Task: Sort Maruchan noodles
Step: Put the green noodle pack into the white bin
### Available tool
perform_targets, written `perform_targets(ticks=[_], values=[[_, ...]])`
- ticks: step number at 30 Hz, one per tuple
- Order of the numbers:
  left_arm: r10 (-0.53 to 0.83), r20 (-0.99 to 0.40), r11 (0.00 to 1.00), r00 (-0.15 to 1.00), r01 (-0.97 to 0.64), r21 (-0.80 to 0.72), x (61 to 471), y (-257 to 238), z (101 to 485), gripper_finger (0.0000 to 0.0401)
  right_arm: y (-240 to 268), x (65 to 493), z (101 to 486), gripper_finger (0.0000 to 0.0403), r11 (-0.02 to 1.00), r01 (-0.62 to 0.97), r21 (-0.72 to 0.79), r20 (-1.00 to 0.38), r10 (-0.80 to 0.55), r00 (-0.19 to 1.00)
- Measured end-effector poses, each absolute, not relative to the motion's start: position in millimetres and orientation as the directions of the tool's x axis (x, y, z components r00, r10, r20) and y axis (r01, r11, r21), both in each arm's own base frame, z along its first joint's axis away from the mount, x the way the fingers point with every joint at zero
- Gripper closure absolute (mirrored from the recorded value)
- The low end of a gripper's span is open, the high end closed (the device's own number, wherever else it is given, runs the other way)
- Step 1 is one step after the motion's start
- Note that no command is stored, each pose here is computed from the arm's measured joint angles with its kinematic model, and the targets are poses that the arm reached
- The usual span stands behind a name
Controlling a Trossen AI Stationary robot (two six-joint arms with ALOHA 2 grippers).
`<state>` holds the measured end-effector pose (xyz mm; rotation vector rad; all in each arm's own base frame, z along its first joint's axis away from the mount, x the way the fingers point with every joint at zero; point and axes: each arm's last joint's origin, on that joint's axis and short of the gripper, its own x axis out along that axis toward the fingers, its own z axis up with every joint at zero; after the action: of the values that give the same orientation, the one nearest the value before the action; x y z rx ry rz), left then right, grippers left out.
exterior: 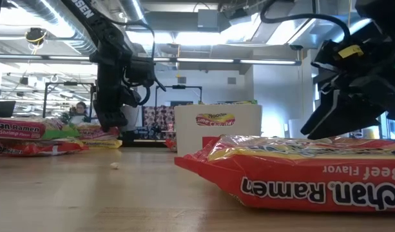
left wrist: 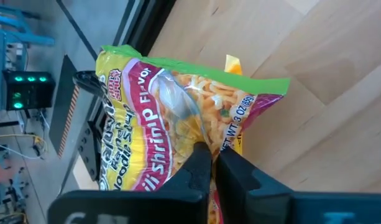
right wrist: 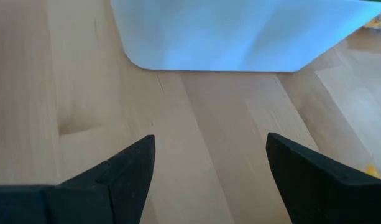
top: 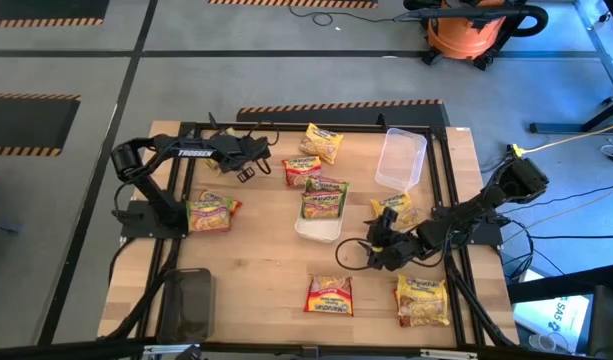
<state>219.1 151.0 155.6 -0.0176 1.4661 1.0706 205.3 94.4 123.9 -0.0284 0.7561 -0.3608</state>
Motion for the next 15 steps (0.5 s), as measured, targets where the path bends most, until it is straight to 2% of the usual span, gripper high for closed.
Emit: perform_targets(ticks=[11, 15], values=[[0.57, -0.816, 0.614, -0.094, -0.611, 0.499, 228, 117, 179, 0.04, 95, 206, 124, 0.0119, 0.939, 0.305, -0.157, -0.665, -0.329, 0.671], [0.542, -0.84, 0.667, 0.021, -0.618, 0.415, 233, 94, 192, 0.0401, 95, 206, 124, 0.0119, 0.939, 0.306, -0.154, -0.664, -0.328, 0.672]])
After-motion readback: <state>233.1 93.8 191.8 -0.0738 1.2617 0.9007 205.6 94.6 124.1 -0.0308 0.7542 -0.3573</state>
